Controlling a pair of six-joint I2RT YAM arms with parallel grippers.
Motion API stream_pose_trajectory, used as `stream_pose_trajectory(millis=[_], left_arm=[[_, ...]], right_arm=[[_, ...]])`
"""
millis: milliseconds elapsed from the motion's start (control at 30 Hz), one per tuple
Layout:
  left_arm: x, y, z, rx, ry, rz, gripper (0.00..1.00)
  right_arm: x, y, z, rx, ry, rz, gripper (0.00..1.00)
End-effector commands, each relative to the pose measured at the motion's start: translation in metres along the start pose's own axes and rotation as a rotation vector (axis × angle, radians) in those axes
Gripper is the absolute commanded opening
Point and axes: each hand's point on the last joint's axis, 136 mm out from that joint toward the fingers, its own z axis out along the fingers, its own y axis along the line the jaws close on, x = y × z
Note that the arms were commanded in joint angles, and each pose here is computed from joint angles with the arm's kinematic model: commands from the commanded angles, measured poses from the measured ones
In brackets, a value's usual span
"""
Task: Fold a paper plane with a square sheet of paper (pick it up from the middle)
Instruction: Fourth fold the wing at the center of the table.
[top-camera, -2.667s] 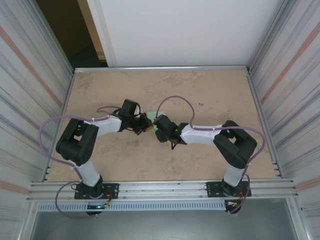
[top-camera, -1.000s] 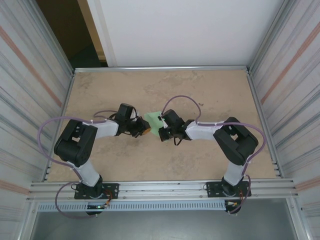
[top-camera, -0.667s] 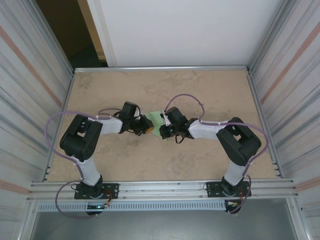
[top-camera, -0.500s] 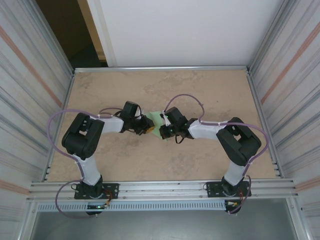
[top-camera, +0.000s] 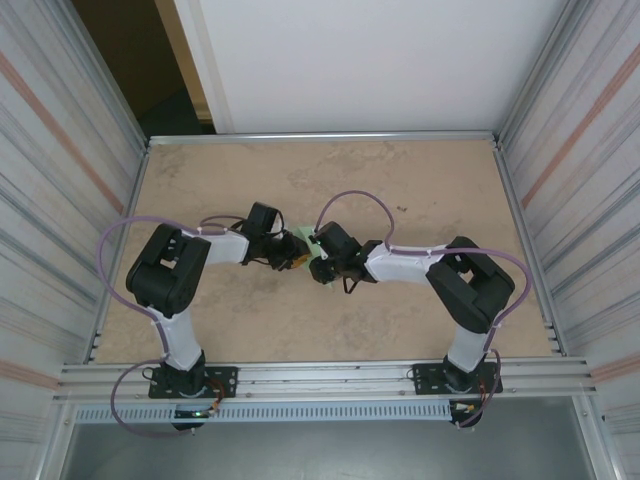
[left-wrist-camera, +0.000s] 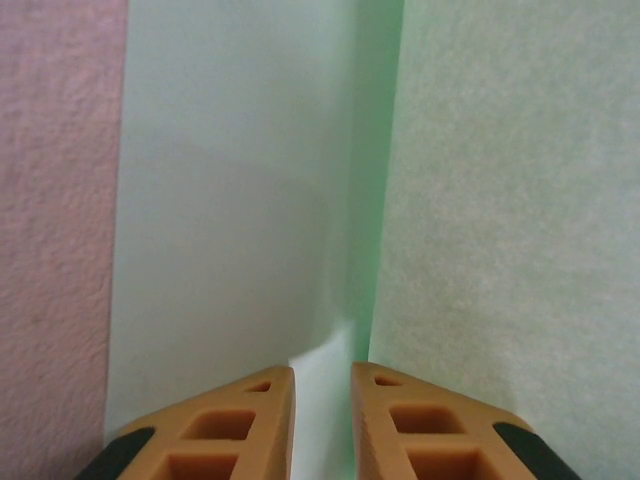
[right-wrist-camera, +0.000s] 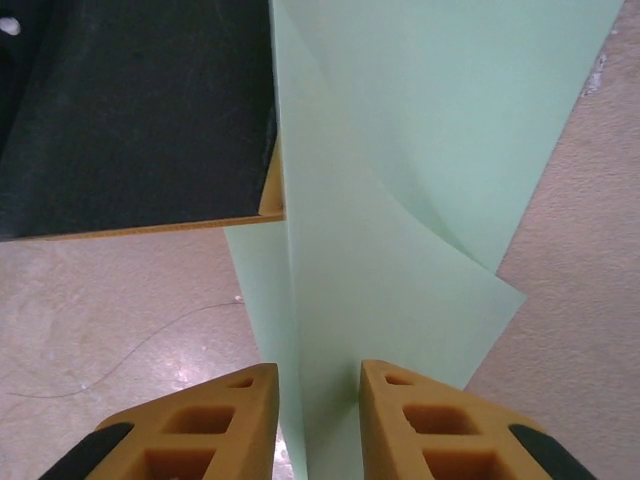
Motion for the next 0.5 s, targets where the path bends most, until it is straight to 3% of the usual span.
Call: stream_pose_trajectory(millis=[0,467], left_arm=[[0.0122,0.0252,0.0051,-0.095,0.037,-0.035,0.21],[0.0119,0.0237,0.0055,-0.091,0.042,-0.035,0.22]], right_arm=[[-0.0029,-0.0047,0.0007,0.065,-0.002,-0.037,0.30],[0.0040,-0.0069,0.0069,0.171,0.003,-0.088,0.29]])
